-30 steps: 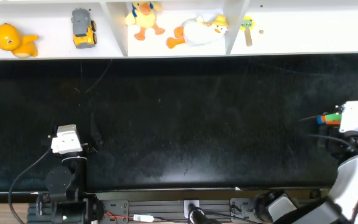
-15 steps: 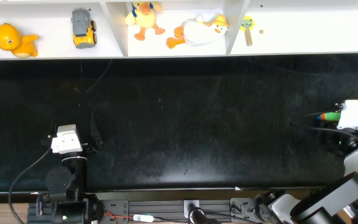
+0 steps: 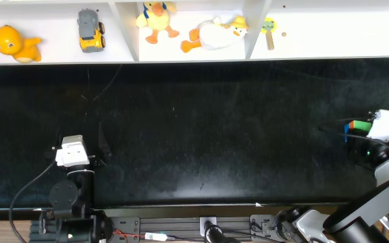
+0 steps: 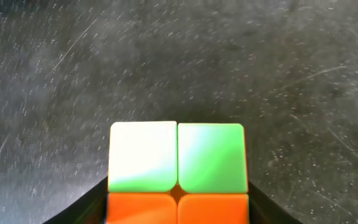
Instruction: Store Toys
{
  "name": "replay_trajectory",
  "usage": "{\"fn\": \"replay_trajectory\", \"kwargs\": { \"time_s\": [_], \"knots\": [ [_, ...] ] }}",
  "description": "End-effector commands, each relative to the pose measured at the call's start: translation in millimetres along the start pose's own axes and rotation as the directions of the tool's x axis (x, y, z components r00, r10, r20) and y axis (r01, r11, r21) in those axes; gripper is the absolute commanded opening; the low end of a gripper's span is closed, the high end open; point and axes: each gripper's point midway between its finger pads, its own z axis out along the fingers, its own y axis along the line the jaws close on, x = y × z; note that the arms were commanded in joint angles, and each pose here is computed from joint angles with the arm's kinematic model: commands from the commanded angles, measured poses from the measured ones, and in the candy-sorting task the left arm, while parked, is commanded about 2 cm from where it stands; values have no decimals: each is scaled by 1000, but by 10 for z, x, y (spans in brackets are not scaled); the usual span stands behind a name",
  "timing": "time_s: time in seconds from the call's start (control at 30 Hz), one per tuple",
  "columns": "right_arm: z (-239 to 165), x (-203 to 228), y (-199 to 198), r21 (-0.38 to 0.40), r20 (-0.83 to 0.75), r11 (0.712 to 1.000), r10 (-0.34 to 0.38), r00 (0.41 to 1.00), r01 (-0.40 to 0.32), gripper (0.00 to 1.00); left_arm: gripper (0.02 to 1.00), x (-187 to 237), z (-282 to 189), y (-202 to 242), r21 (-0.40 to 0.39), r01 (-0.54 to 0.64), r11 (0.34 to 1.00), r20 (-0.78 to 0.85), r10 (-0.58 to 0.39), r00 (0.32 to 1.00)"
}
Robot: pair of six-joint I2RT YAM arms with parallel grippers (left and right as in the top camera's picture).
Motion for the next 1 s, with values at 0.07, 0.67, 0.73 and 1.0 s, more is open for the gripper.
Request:
{"fn": "replay_trajectory", "kwargs": {
  "time_s": [0.07, 0.67, 0.73, 1.0],
  "knots": [
    [-95, -261, 104, 4, 76, 1000, 18, 997, -18, 470, 996, -10, -4, 6, -1, -10, 1000, 6, 10, 1000],
    [-238, -2073, 685, -35, 340, 998, -38, 940, 53, 450, 998, -10, -4, 6, -1, -10, 1000, 6, 10, 1000],
    [-167, -2184, 733, -59, 341, 998, -11, 940, 33, 448, 998, -10, -4, 6, -1, -10, 1000, 6, 10, 1000],
    [144, -2602, 927, -121, 341, 992, 7, 940, 36, 452, 998, -10, -4, 6, -1, -10, 1000, 6, 10, 1000]
  ]
}}
